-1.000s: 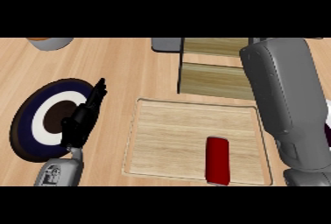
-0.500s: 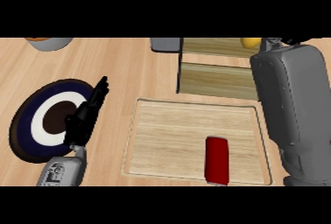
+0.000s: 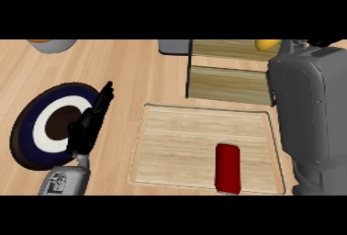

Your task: Pick the lemon from the tray and place it in the tiered shelf

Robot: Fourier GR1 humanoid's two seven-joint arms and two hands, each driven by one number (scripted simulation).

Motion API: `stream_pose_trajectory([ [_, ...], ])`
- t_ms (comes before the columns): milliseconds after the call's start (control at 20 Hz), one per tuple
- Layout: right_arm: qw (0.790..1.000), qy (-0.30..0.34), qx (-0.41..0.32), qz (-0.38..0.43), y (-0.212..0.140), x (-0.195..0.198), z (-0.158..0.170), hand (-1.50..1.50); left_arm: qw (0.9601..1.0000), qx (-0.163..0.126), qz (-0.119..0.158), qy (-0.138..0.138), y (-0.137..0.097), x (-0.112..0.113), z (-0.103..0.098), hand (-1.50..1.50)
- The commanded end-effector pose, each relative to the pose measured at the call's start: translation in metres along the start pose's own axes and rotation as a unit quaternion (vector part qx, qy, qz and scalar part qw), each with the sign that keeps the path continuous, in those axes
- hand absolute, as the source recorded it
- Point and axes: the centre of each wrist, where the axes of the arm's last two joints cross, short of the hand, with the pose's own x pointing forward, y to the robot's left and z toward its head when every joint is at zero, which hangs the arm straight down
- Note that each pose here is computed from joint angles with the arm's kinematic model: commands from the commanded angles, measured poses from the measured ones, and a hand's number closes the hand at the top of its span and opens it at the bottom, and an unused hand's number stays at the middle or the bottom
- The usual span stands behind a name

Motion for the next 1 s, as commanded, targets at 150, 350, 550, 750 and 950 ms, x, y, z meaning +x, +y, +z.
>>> stream_pose_trajectory([
  [150, 0.991, 0.032, -0.055, -0.115, -0.039, 0.019, -0.015, -1.5, 0.9999, 0.009, 0.01, 0.006, -0.002, -0.002, -0.006, 0.0],
  [350, 0.98, 0.055, -0.114, -0.155, -0.081, 0.024, -0.033, -1.5, 0.9998, 0.008, 0.017, 0.008, -0.001, -0.01, 0.004, 0.0],
  [550, 0.974, 0.109, -0.136, -0.146, -0.115, 0.018, -0.038, -1.5, 1.0, 0.001, 0.001, 0.004, 0.014, 0.001, 0.0, 0.0],
  [750, 0.975, 0.164, -0.104, -0.104, -0.157, -0.005, -0.05, -1.5, 0.9996, 0.024, 0.008, 0.015, 0.009, -0.008, 0.0, 0.0],
  [950, 0.978, 0.175, -0.083, -0.077, -0.196, -0.039, -0.036, -1.5, 0.9995, 0.025, 0.003, 0.02, 0.019, -0.012, 0.004, 0.0],
])
